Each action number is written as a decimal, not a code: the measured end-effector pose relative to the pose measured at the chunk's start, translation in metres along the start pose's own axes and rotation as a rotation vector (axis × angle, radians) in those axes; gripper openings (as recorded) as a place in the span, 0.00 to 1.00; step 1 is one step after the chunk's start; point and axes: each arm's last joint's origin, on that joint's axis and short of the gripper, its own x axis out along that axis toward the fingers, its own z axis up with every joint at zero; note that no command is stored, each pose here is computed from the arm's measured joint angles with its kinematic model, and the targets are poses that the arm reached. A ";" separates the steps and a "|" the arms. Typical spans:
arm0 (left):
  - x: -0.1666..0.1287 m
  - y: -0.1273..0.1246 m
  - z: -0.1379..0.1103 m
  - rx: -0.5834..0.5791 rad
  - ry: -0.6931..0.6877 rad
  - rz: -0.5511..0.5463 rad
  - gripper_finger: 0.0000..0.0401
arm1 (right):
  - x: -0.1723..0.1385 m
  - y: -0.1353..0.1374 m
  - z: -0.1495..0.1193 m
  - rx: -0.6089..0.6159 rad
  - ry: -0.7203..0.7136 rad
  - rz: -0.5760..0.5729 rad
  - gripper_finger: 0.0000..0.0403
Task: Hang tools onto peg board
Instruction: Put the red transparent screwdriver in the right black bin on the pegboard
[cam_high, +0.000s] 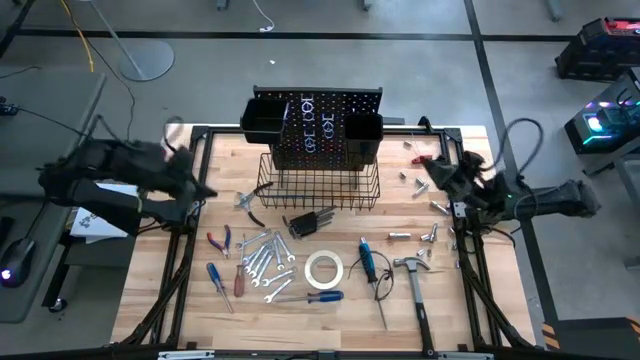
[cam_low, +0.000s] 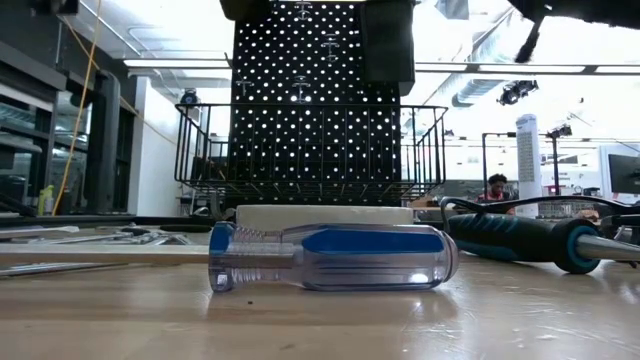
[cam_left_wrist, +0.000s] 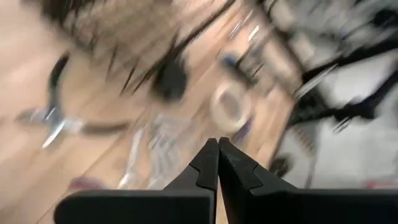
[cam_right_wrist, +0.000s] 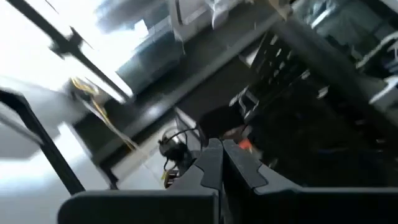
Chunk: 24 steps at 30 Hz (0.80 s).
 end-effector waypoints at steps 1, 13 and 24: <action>0.006 0.004 -0.005 0.009 0.036 0.015 0.00 | 0.009 0.004 -0.001 -0.019 0.033 -0.005 0.00; 0.078 0.048 -0.056 -0.115 0.235 -0.152 0.00 | 0.049 0.048 0.030 -0.135 0.828 -0.630 0.00; 0.122 0.054 -0.063 -0.205 0.082 -0.262 0.00 | 0.027 0.025 -0.021 -0.027 1.395 -1.071 0.00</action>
